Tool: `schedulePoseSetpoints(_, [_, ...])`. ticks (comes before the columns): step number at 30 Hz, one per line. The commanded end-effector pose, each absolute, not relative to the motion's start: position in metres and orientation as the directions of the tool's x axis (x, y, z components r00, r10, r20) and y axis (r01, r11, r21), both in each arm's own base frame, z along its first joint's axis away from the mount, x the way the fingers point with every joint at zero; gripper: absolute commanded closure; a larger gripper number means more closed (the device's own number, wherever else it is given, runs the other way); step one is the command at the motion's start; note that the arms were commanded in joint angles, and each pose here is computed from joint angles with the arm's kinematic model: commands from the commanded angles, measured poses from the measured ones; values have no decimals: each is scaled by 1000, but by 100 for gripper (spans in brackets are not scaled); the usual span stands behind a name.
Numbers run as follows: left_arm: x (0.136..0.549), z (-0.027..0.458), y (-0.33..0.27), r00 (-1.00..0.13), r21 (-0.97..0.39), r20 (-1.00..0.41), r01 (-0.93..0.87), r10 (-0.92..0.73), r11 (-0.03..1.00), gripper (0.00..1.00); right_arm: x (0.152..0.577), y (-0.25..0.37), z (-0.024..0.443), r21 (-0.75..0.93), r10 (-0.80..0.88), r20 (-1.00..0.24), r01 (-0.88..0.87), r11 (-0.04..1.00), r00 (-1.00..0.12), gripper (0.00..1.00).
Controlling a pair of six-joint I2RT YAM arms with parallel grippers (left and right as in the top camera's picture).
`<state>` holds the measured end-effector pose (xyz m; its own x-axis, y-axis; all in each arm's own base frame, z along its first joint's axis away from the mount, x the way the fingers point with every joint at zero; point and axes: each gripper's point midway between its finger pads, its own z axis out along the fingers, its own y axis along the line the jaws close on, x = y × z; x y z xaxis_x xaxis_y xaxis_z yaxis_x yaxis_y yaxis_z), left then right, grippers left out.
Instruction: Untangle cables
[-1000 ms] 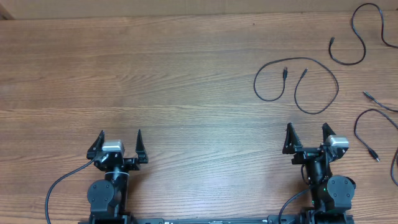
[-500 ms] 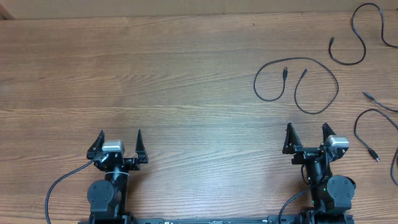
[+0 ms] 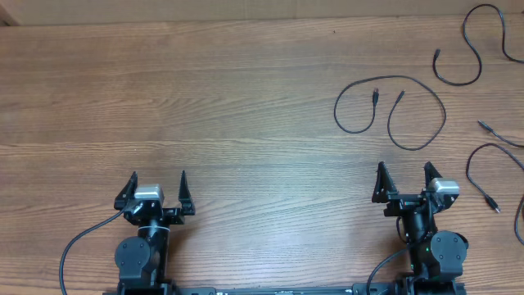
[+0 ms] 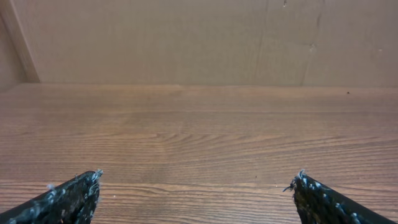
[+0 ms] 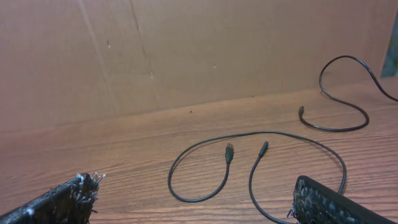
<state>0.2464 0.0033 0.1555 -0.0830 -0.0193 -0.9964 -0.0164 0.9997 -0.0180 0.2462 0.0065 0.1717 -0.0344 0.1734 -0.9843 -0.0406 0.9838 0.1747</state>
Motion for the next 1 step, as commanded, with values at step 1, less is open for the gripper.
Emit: schedulePoseSetpoints(1, [246, 156, 8, -78, 2, -997, -36, 0, 999, 1, 246, 5, 170, 175, 174, -984, -32, 984, -28, 0])
